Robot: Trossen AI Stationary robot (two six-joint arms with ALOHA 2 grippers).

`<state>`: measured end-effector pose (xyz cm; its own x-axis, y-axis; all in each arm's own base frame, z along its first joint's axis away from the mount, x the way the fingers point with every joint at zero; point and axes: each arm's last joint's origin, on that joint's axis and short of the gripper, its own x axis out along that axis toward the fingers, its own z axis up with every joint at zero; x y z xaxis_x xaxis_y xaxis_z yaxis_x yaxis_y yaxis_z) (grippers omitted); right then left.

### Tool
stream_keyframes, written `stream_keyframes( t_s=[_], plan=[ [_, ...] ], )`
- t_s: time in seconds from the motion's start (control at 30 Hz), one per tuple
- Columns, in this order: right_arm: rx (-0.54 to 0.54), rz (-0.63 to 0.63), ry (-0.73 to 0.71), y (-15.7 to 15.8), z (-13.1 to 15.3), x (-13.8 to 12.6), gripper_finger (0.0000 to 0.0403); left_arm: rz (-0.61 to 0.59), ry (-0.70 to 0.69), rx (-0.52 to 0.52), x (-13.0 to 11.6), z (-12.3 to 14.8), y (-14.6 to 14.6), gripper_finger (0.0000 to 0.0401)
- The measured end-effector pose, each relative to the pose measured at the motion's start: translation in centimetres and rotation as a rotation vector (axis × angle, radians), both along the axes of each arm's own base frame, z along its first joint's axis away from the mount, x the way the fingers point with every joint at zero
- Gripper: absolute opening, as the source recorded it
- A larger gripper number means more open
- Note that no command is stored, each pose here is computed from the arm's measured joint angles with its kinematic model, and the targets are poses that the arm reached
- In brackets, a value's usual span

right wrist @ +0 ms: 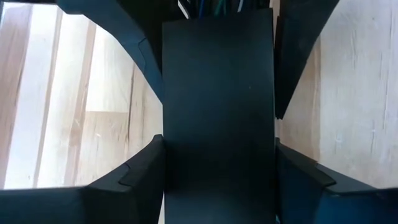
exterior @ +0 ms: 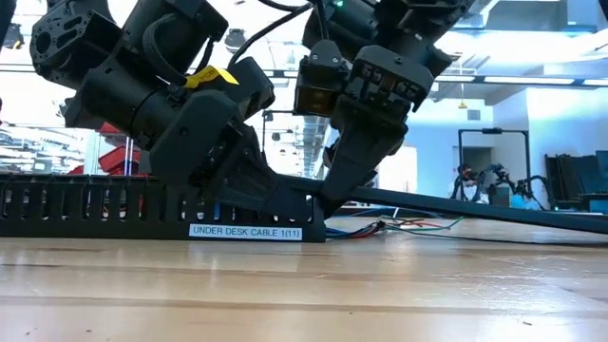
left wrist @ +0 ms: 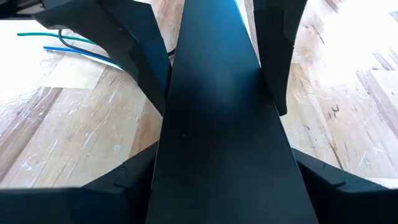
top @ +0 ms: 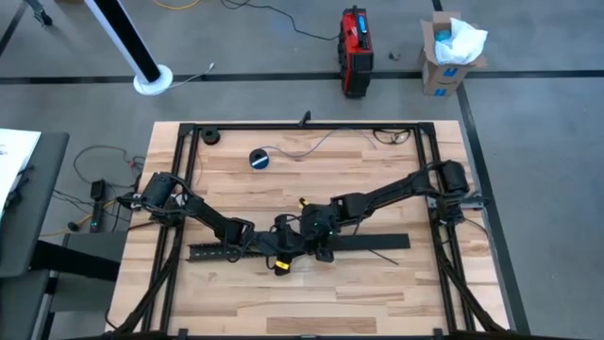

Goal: Ziptie cables
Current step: Close the black cable duct with the black cable duct cover

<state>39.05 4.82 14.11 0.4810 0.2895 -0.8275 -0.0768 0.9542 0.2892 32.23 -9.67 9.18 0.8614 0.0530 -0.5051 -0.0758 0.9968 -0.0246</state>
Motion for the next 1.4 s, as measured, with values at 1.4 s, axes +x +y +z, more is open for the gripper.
stream_keyframes(
  t_s=[1.4],
  plan=[
    [-0.033,0.019,0.059,-0.06,1.14,0.32,0.0338,-0.023,0.002,-0.004,0.18,0.07,0.19,0.0244]
  ],
)
